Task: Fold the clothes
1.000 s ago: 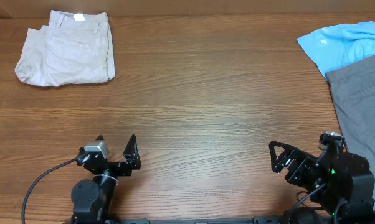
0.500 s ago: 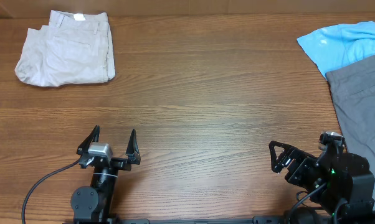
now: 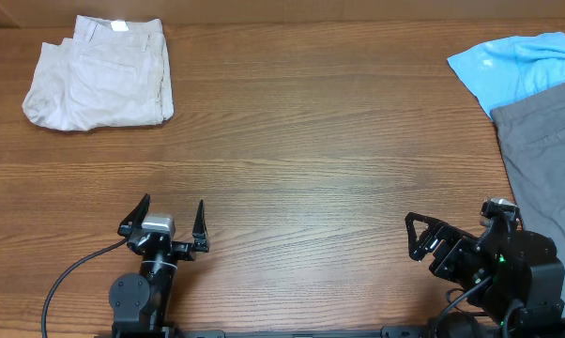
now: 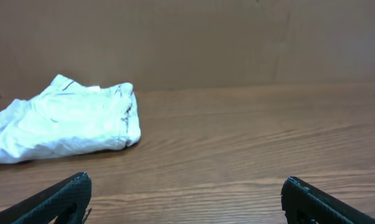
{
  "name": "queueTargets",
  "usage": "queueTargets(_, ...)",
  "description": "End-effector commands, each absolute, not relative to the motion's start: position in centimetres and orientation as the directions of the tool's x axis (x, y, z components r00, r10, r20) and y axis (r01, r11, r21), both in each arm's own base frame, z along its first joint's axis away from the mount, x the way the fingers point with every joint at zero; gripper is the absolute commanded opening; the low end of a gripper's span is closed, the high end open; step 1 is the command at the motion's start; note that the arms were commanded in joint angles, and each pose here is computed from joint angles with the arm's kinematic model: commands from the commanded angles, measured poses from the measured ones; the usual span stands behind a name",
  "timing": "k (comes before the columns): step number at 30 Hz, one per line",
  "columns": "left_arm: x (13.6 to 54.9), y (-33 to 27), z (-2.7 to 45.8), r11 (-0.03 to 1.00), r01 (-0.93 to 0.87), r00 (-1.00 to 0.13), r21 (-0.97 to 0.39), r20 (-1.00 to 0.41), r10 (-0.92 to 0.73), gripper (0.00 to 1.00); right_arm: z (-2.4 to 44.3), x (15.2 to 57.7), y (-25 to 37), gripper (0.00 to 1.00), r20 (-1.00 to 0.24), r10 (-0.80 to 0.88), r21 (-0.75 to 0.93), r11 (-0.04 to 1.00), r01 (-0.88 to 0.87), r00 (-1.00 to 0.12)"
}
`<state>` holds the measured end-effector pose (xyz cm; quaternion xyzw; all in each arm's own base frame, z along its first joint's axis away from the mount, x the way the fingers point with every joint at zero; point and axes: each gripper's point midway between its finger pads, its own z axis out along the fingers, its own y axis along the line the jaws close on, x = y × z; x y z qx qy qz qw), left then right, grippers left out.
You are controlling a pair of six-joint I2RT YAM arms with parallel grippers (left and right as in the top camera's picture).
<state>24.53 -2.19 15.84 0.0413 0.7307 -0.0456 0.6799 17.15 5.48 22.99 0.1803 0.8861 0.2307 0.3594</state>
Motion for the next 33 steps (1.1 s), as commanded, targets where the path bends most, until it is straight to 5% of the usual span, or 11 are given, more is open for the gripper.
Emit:
queueTargets(1, 24.49, -2.22, 15.90, 0.992, 0.128, -0.061, 0.015, -0.998, 0.023, 1.00, 23.65, 17.26, 5.45, 1.00, -0.566, 0.488, 0.542, 0.827, 0.146, -0.664)
queueTargets(33, 24.49, -2.22, 15.88, 0.992, 0.128, -0.062, 0.015, -0.998, 0.023, 1.00, 23.68, 17.23, 5.45, 1.00, -0.568, 0.489, 0.543, 0.827, 0.145, -0.663)
